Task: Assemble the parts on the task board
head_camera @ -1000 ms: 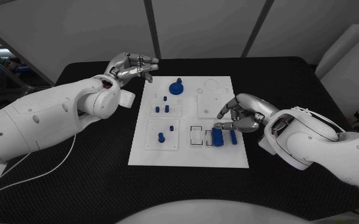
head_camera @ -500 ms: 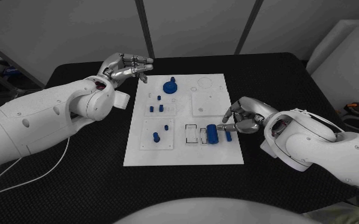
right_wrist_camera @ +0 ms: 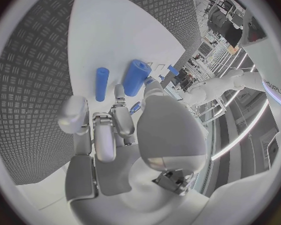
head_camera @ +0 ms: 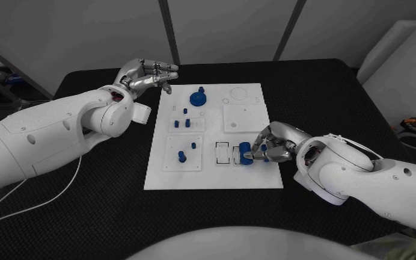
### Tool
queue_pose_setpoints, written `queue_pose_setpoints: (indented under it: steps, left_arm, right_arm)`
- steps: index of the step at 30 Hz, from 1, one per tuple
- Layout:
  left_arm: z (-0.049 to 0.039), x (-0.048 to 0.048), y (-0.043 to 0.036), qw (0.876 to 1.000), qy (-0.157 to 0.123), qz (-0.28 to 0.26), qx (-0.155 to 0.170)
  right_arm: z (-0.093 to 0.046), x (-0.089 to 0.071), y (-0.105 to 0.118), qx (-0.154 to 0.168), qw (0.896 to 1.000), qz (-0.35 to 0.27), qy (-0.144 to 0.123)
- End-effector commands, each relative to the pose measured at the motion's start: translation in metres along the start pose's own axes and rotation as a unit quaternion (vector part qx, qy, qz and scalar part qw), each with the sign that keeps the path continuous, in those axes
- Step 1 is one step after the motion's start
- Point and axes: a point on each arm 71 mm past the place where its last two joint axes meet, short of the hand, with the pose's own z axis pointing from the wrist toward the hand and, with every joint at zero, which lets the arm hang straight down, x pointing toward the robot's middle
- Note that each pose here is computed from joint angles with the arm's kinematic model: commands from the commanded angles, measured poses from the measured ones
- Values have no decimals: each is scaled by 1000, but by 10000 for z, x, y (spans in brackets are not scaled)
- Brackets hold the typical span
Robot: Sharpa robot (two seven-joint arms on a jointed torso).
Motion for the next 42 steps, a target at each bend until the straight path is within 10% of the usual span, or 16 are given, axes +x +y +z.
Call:
queue_pose_setpoints:
  steps: [1, 42]
  left_arm:
    - [3, 9, -11, 1000, 5, -3, 2]
    - [-8, -4, -3, 1000, 8, -3, -4]
  right_arm:
    - [19, 24, 13, 5, 1000, -8, 1]
    - [-18, 89, 49, 21, 997, 72, -17]
